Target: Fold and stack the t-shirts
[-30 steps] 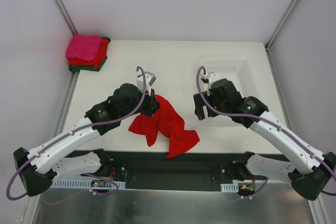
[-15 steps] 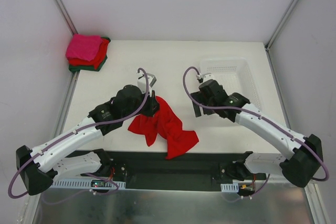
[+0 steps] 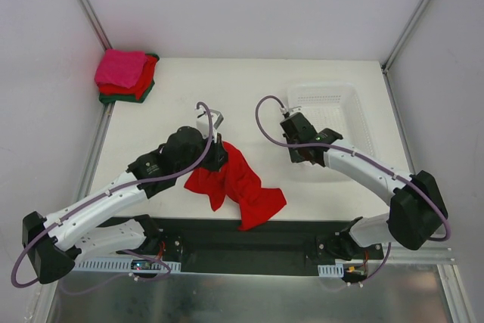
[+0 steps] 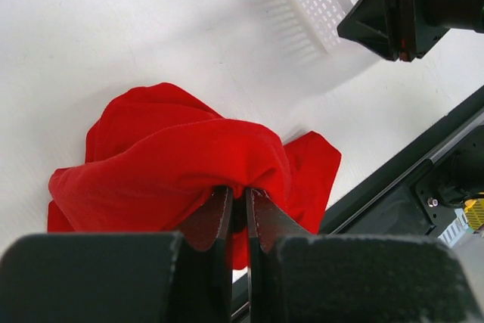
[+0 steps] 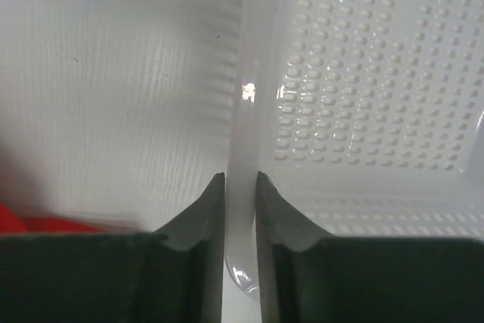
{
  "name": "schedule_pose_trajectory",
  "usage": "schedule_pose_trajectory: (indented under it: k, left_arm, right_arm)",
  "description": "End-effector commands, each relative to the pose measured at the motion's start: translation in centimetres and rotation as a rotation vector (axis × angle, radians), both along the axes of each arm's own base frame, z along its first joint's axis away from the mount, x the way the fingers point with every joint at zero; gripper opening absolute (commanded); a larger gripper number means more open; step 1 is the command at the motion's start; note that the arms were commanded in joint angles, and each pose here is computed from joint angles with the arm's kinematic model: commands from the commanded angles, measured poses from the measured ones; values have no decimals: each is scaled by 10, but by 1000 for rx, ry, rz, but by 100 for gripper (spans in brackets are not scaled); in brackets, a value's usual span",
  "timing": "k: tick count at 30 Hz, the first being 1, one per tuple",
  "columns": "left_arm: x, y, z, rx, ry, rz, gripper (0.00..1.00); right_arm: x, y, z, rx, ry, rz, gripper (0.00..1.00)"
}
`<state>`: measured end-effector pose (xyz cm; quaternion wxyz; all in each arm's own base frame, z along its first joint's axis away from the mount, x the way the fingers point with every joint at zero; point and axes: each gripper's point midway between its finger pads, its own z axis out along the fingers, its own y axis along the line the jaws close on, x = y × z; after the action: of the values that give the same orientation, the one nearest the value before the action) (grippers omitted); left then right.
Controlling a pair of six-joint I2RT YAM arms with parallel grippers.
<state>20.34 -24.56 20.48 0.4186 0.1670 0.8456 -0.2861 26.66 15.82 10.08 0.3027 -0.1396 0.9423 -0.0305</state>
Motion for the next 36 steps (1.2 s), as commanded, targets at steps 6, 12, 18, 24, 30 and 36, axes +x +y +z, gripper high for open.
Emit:
schedule_pose_trajectory:
  k: [6,12,18,24,30,36]
  left_arm:
    - [0,3,12,-54,-51,20,0]
    - [-2,4,10,-51,-52,20,0]
    - [-3,5,8,-51,-48,20,0]
    - [-4,5,6,-53,-39,16,0]
    - [-6,5,6,-54,-39,7,0]
    - [-8,7,6,-55,-43,4,0]
  right_arm:
    - [14,-14,-9,-66,-17,-58,1]
    - [31,-42,-14,-132,-5,-141,1]
    - [58,-71,-11,-159,2,-220,1]
    - [93,-94,-10,-158,9,-270,2]
    - [129,-109,-6,-182,10,-269,2]
    - [155,-125,-16,-234,42,-228,1]
